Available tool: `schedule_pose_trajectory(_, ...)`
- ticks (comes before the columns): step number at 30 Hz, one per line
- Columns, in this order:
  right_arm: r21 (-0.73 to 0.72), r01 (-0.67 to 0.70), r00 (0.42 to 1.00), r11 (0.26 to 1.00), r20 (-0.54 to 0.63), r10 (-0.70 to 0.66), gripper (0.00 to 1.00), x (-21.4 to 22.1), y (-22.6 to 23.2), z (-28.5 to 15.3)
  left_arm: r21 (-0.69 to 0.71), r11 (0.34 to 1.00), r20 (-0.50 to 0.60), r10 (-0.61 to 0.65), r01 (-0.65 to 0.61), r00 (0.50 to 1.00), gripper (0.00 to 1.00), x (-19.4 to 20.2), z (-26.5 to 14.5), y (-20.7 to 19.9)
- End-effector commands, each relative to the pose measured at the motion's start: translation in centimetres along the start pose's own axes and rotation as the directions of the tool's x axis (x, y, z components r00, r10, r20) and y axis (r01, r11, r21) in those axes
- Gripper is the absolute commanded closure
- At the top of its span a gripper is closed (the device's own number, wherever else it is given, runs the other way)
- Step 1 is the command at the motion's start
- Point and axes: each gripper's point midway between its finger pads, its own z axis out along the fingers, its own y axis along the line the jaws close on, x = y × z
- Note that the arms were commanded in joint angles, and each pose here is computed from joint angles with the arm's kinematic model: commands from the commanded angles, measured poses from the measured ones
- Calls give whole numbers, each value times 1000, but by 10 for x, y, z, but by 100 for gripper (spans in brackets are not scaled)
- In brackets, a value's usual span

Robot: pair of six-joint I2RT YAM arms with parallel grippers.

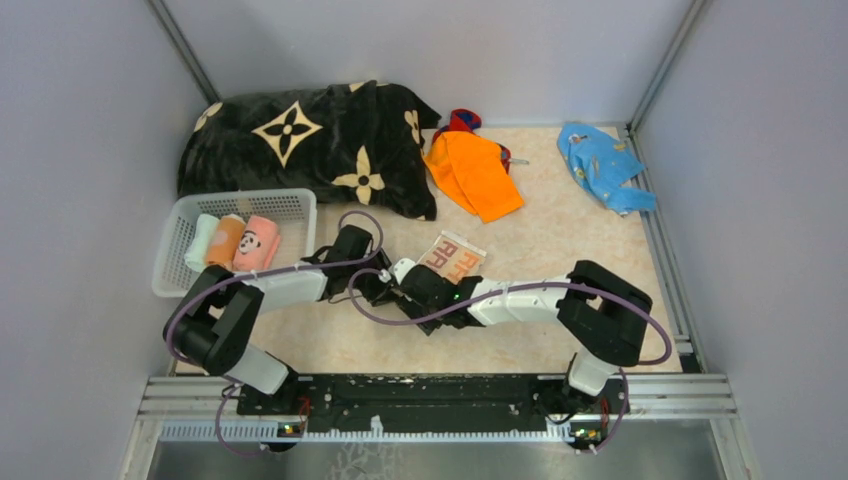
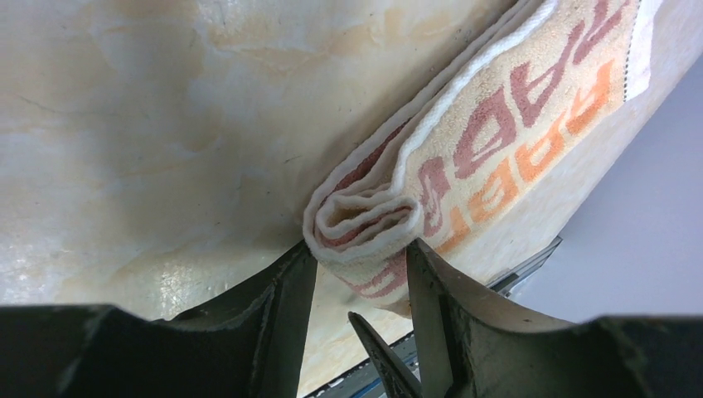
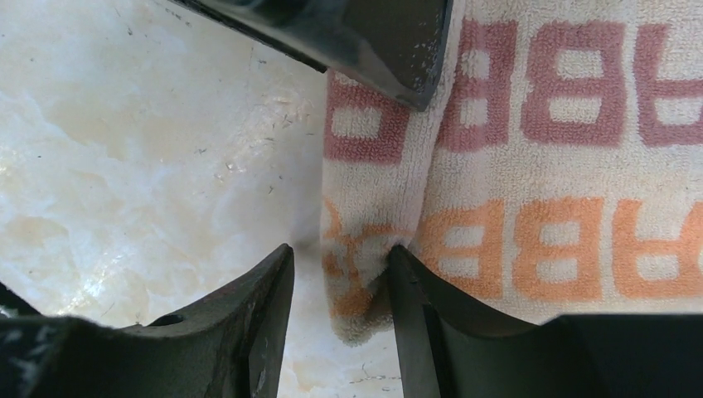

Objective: Roll the towels
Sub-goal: Roll the towel at the center of the board.

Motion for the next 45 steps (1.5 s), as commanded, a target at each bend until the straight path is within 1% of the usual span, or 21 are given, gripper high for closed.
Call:
schedule_pose_trajectory(1,93,66,985,993,-167,-50,54,48,-13,7,-422,904,-27,-84,65,996,46,27,-4,109)
schedule_pose_trajectory(5,141,118,977,983,-193,-89,56,51,-17,9,-460,885,-29,-97,73,995,48,25,-3,111)
schedule_pose_trajectory(6,157,132,974,979,-202,-99,57,52,-19,10,-468,881,-25,-91,69,995,53,24,-2,111)
schedule_pose_trajectory(8,178,156,970,972,-215,-116,57,52,-20,11,-498,865,-16,-71,54,997,66,21,-2,116)
schedule_pose_trajectory(9,185,164,968,969,-220,-122,58,52,-20,11,-516,856,-13,-57,42,998,69,19,-3,118)
schedule_pose_trajectory(12,195,189,960,962,-242,-140,62,55,-20,13,-545,838,-4,-39,30,999,71,16,-5,122)
schedule_pose_trajectory(17,145,199,952,969,-262,-156,77,59,-10,17,-532,846,-14,-32,20,999,68,16,-4,118)
schedule_pose_trajectory(19,94,185,955,978,-253,-157,84,58,-1,17,-520,854,-10,-29,20,1000,64,14,-6,113)
schedule_pose_trajectory(20,66,177,958,982,-242,-157,86,56,5,17,-513,858,-2,-26,21,1000,61,12,-9,110)
schedule_pose_trajectory(22,-5,155,963,988,-221,-153,91,53,17,16,-497,867,33,-16,30,999,53,6,-16,102)
schedule_pose_trajectory(25,-126,98,974,987,-190,-121,95,46,33,15,-446,894,83,-3,40,997,48,-4,-28,86)
schedule_pose_trajectory(26,-180,70,979,981,-174,-102,100,42,40,13,-426,904,97,1,41,995,46,-7,-32,81)
schedule_pose_trajectory(27,-238,38,986,970,-146,-75,100,34,47,12,-406,913,112,0,46,994,45,-9,-36,76)
schedule_pose_trajectory(30,-401,-68,996,913,-82,39,100,12,56,1,-334,941,144,2,47,990,42,-13,-47,66)
schedule_pose_trajectory(31,-460,-104,994,882,-66,82,100,4,58,-5,-313,949,151,5,43,989,41,-14,-50,63)
schedule_pose_trajectory(32,-535,-134,991,834,-61,120,100,-1,62,-13,-293,956,153,13,32,988,40,-13,-53,61)
schedule_pose_trajectory(35,-636,-221,969,739,-57,241,100,-18,54,-23,-237,971,160,31,8,987,38,-12,-61,54)
schedule_pose_trajectory(37,-696,-283,944,660,-82,319,100,-23,50,-27,-194,981,161,42,-10,986,38,-9,-66,49)
schedule_pose_trajectory(39,-723,-354,912,593,-126,391,100,-24,44,-28,-160,987,161,48,-22,986,38,-7,-70,45)
schedule_pose_trajectory(42,-737,-452,856,503,-200,476,100,-22,35,-26,-107,994,162,56,-39,985,36,-3,-73,39)
schedule_pose_trajectory(45,-737,-542,789,405,-280,547,100,-19,27,-23,-40,998,140,51,-46,989,36,5,-72,33)
